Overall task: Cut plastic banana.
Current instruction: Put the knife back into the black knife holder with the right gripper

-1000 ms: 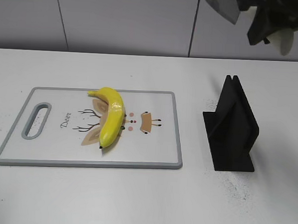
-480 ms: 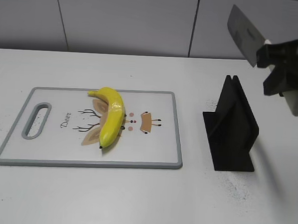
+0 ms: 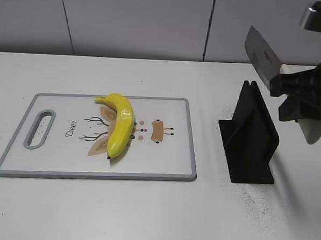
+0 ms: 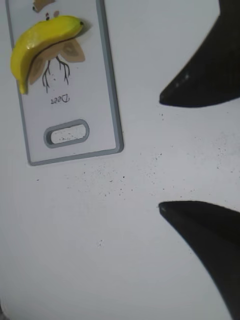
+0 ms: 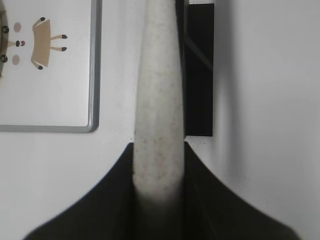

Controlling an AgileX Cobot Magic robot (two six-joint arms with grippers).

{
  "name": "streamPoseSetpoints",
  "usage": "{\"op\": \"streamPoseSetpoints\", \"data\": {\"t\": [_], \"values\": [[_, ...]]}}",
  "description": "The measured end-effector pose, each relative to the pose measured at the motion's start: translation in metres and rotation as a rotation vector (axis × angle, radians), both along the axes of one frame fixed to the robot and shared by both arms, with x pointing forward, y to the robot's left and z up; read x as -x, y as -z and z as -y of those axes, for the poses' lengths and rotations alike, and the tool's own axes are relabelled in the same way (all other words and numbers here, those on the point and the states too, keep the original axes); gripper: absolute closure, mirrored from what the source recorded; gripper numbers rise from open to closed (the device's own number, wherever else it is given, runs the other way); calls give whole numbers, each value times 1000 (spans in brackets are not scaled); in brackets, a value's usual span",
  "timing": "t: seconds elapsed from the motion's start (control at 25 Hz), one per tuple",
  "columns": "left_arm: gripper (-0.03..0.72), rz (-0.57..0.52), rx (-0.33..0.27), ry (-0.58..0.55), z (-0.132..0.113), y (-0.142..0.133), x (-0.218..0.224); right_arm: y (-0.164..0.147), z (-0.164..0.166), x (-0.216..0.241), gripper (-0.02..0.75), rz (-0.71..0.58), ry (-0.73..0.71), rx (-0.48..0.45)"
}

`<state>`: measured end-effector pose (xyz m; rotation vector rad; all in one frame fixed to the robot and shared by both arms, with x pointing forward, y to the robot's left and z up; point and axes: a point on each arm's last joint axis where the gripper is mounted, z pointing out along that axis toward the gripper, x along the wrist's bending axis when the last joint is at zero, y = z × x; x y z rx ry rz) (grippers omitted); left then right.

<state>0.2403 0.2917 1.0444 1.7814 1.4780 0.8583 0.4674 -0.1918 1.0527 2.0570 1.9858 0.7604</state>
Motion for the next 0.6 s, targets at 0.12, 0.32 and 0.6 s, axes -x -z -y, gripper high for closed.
{"op": "streamPoseSetpoints", "data": {"t": [0.12,0.32,0.6], "values": [[122,40,20,11,2,0,6,0,0,-1,575,11,15,-8],[133,67,26,8,2,0,7,3,2,-1,575,16,14,12],[135,70,38,-35,-1,1,7,12,4,3,575,-11,14,27]]}}
